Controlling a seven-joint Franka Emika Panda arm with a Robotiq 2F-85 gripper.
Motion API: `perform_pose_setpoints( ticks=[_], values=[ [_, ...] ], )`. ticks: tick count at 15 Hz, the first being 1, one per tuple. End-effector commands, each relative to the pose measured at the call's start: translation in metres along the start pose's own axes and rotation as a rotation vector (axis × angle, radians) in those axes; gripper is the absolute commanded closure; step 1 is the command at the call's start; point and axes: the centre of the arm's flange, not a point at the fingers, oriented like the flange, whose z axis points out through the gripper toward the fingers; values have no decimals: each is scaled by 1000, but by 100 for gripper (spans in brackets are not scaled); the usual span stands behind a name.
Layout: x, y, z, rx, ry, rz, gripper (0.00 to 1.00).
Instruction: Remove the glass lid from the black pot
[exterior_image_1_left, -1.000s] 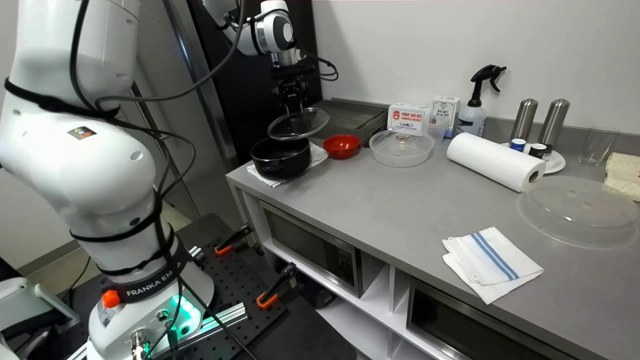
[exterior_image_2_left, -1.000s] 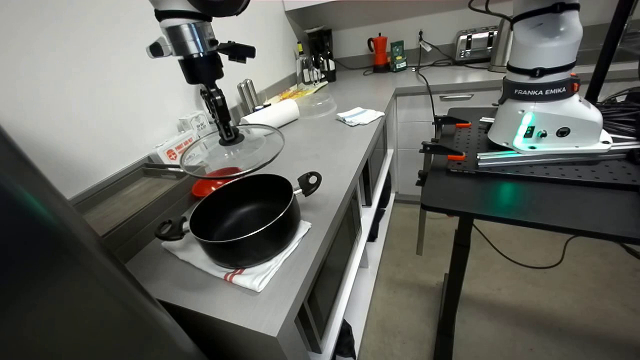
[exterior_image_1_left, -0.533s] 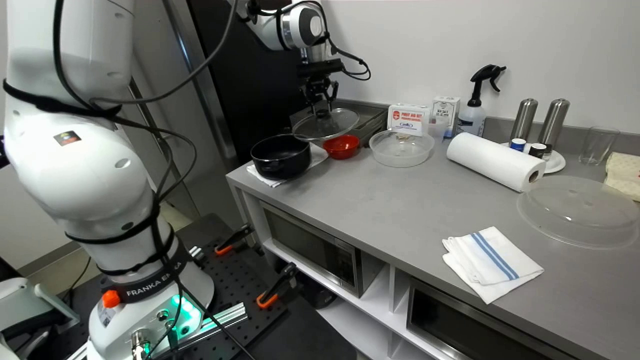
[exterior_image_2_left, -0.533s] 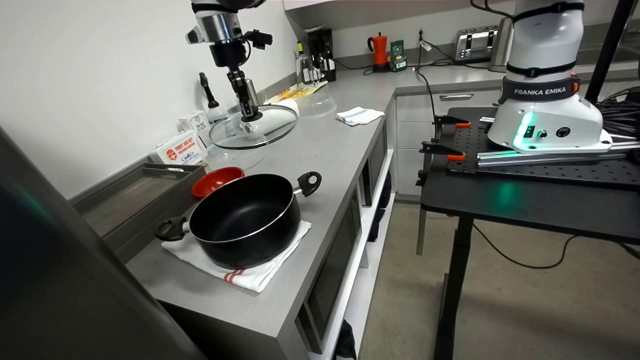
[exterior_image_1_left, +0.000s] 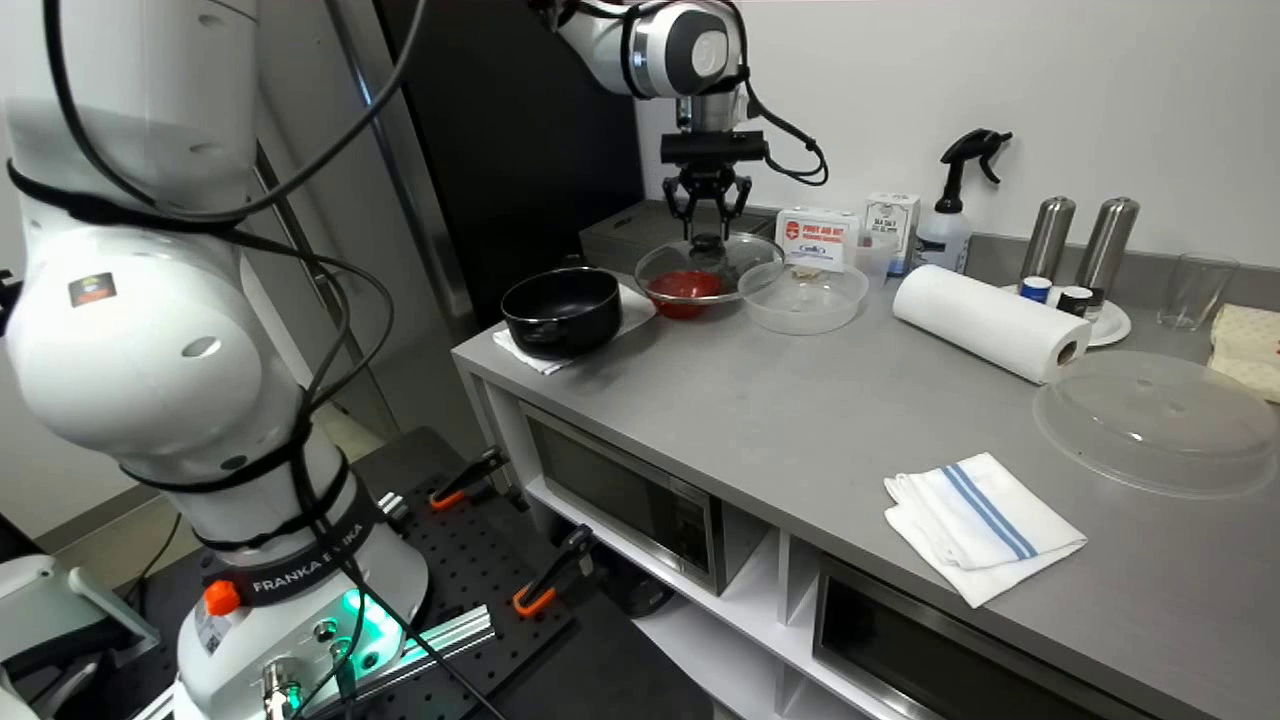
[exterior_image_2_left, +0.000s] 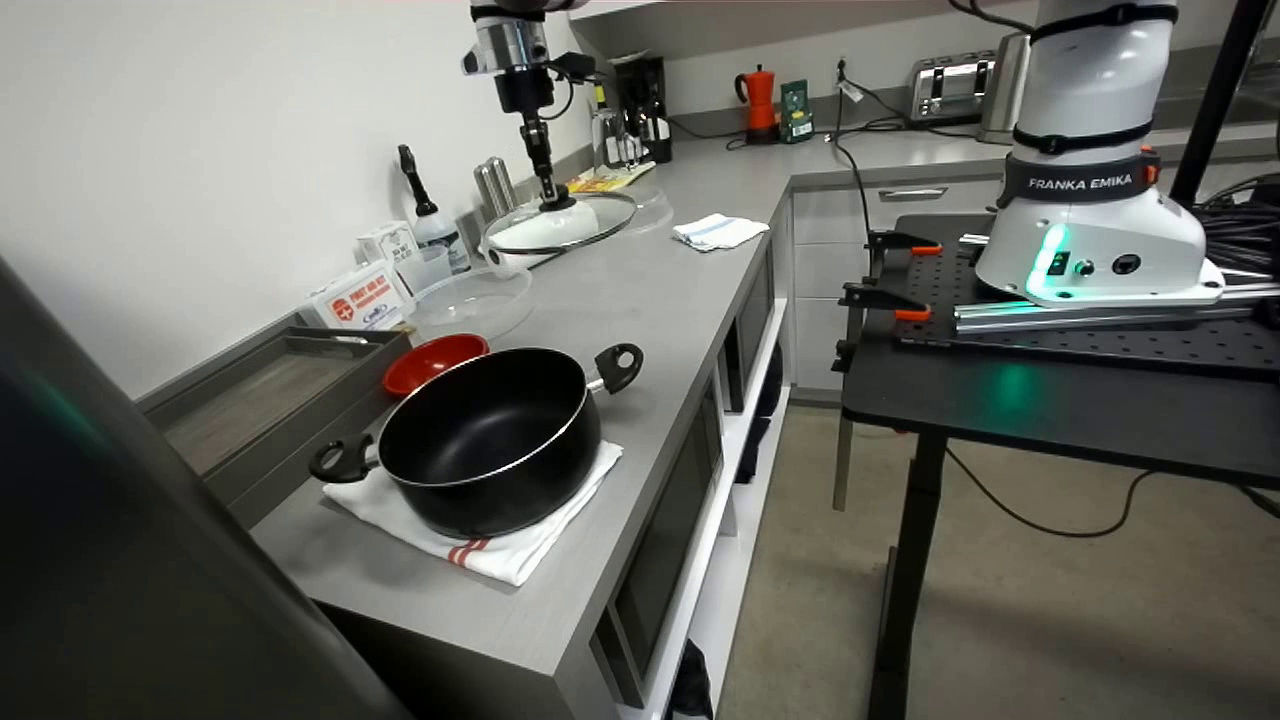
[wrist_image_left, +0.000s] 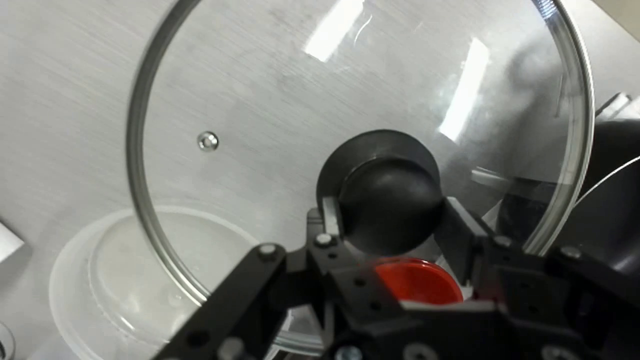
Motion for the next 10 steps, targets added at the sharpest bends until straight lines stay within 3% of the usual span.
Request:
perform_pose_setpoints(
  ticks=[1, 6, 10],
  values=[
    [-39, 30, 1, 42, 39, 49, 75],
    [-77, 76, 33, 88, 68, 154, 75],
    [-90, 97, 69, 69, 91, 221, 75]
  ],
)
